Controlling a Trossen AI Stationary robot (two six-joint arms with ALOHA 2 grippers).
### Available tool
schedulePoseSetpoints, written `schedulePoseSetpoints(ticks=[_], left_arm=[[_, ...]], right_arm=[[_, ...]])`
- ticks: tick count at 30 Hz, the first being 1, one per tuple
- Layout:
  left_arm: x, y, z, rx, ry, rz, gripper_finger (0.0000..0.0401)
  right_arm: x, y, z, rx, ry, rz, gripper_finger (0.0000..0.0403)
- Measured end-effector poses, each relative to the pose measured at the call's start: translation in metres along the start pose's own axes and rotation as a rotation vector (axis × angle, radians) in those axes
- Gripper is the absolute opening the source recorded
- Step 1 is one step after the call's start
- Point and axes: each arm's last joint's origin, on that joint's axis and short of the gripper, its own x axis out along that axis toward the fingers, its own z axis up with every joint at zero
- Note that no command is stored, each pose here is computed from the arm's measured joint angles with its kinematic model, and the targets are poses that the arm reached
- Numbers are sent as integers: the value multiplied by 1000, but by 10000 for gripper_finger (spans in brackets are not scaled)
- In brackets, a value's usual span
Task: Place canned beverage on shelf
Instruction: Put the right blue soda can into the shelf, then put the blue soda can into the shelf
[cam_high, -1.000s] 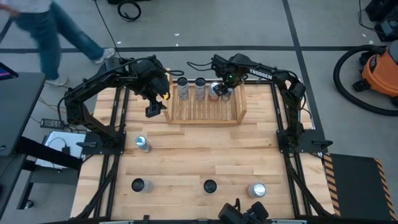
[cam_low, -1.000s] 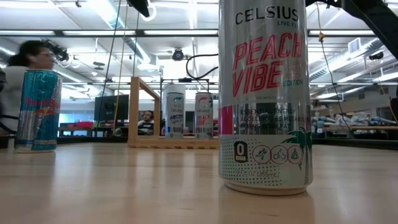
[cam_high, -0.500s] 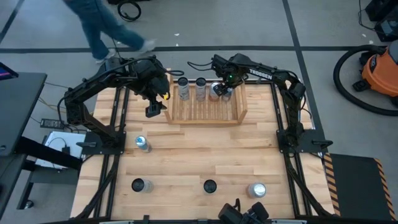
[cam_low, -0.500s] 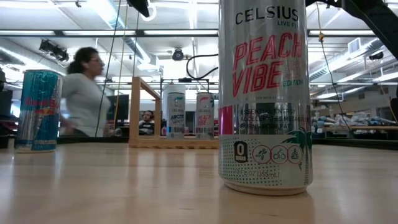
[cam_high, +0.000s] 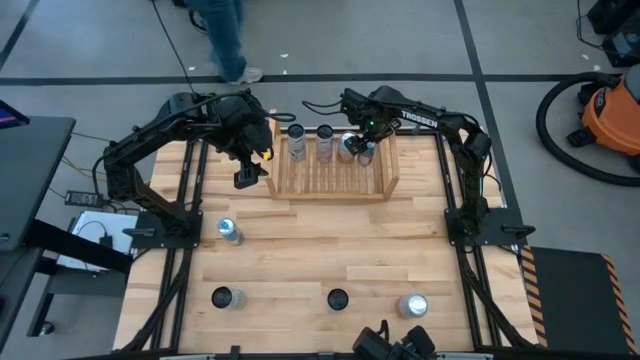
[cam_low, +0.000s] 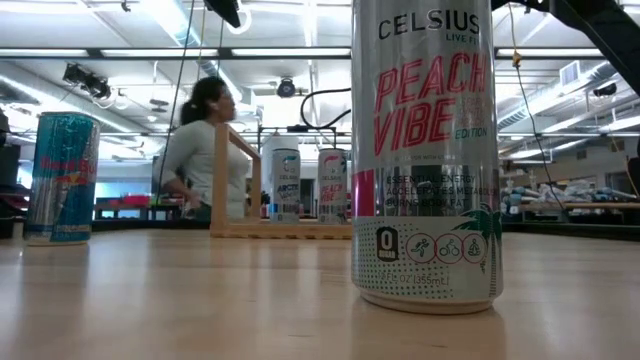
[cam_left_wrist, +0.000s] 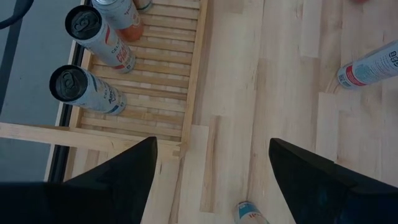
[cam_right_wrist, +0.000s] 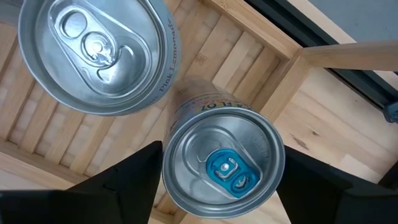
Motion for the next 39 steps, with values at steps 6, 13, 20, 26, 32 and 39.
schedulePoseSetpoints(ticks=[6,13,20,26,32,39], left_arm=[[0,0,0,0,0,0,311],[0,0,0,0,0,0,311],[0,0,0,0,0,0,311],[0,0,0,0,0,0,311],[0,0,0,-1,0,0,311],[0,0,0,-3,0,0,311]], right_arm=[[0,0,0,12,-2,-3,293],[0,-2,1,20,-19,-47,293],[-22,-2,7,16,-72,-29,293],[-39,-4,7,14,-76,-27,293],[-61,-5,2,-19,-61,-32,293],[-94,7,-5,-134,-109,27,293]])
